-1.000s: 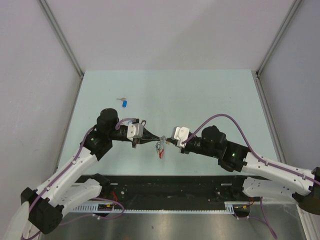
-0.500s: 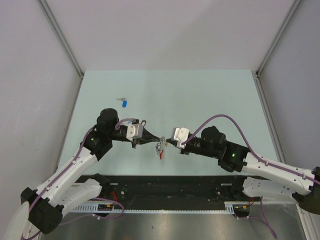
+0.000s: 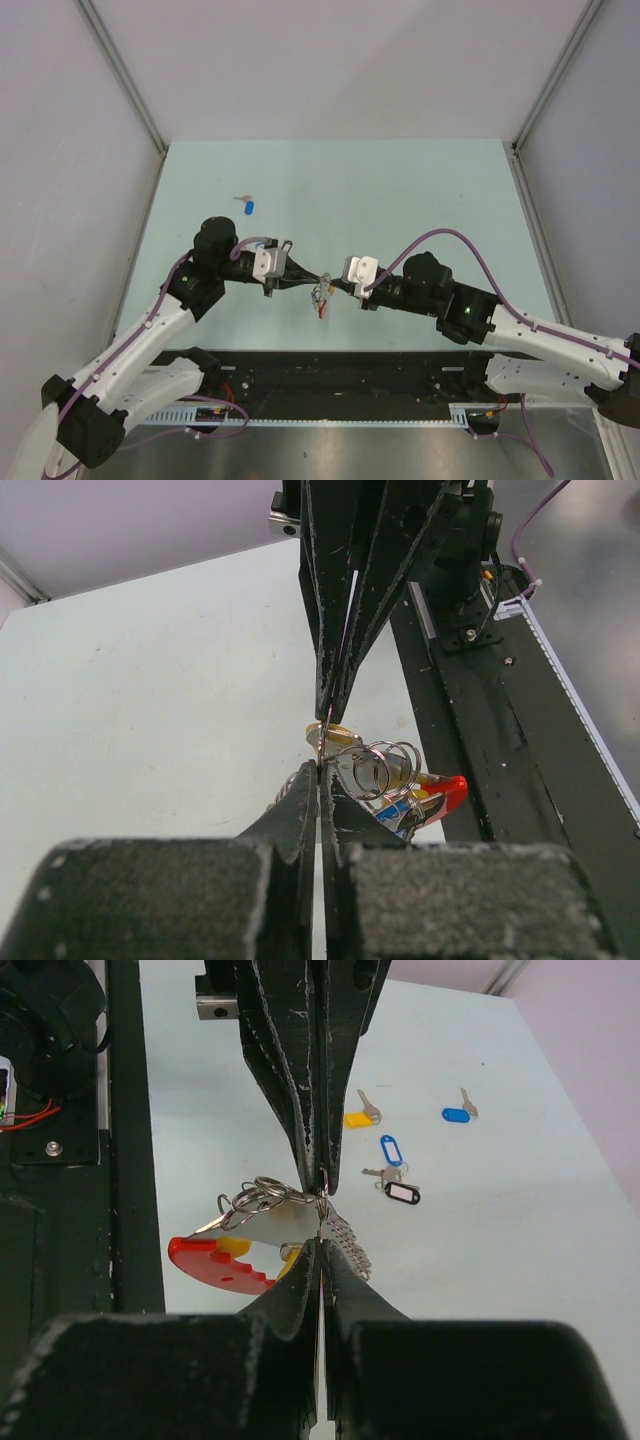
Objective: Put the keys on the keyring
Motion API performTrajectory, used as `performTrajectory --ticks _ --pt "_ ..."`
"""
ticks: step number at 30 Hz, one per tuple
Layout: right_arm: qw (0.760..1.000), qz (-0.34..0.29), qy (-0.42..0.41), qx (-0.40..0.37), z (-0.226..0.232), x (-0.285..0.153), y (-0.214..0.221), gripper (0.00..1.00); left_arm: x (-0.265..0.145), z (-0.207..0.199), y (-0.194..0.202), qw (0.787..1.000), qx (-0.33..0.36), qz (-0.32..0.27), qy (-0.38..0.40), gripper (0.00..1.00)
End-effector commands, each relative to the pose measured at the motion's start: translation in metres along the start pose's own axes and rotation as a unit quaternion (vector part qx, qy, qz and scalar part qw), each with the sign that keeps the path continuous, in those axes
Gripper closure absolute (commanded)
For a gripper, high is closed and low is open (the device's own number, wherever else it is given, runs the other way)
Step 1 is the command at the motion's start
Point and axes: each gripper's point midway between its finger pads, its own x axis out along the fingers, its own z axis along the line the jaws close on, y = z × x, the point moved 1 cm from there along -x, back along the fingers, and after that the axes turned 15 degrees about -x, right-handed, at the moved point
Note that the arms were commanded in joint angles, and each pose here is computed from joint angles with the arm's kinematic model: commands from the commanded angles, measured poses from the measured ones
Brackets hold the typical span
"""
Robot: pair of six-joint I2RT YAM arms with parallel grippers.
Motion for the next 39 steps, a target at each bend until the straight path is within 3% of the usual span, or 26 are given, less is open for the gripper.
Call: performTrajectory --ticks 1,39 --pt "0.999 -0.039 0.018 -0.012 -0.016 -0.005 -0.030 1.00 0.001 -0.012 -0.011 0.999 0.040 -0.016 0.033 1.00" --pt "1.000 -0.015 0.005 -0.008 -0.012 0.000 -0.023 1.00 0.000 -0.015 -0.013 0.998 0.038 -0.016 0.037 1.00"
